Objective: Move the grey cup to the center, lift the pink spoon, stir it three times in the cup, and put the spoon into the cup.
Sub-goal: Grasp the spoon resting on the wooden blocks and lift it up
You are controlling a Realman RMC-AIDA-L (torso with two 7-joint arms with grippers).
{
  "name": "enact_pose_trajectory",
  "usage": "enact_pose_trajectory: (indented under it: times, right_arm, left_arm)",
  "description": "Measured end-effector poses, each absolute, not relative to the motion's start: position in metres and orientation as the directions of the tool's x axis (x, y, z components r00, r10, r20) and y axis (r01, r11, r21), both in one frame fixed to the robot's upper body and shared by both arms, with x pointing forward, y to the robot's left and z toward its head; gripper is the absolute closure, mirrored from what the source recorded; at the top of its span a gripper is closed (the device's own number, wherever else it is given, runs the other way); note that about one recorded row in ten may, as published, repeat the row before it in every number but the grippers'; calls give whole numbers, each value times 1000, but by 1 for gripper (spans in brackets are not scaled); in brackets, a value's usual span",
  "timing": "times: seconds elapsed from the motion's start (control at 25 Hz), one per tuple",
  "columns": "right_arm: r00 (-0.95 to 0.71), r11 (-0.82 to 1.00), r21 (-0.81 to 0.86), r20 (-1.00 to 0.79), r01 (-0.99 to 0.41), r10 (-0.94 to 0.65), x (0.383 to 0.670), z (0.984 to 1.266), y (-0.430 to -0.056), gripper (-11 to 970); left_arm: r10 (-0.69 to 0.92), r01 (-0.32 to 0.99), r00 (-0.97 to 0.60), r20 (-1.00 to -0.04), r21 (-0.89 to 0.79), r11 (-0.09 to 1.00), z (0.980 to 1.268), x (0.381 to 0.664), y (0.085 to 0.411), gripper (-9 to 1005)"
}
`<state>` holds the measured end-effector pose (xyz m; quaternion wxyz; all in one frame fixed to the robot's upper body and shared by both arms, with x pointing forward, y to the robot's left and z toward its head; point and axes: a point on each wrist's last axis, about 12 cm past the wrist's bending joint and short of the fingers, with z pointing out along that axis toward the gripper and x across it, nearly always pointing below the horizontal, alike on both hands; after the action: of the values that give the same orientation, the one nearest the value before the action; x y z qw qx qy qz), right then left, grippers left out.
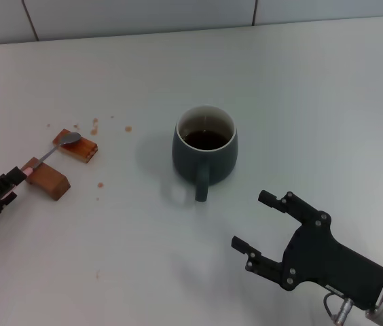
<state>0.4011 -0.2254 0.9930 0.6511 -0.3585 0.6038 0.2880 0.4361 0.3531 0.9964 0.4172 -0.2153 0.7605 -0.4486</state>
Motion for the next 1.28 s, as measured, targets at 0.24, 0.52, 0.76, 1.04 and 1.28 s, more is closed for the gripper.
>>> enact_pose_trajectory:
  times: [0.24, 0.52, 0.76, 1.04, 1.28]
  right_arm:
    - [103, 577, -118, -993, -808, -59, 401, 993, -225, 172]
    - [101, 579, -118, -993, -807, -62, 402, 992, -226, 172]
    - [99, 579, -118, -993, -807, -65, 402, 992, -226, 172]
    - [99, 578, -119, -993, -807, -66, 402, 992, -225, 172]
    - [102, 573, -121, -993, -811, -66, 403, 992, -225, 172]
  left_arm:
    - [-706, 42, -561, -433, -866, 498, 997, 438, 352, 202]
    - [-714, 33, -565, -414, -876, 482, 996, 439, 350, 206]
    - [-717, 31, -567, -405, -880, 473, 997, 441, 349, 209]
    - [-722, 26, -568, -396, -885, 464, 997, 443, 349, 212]
    - [-730, 13, -567, -381, -890, 455, 997, 443, 349, 258]
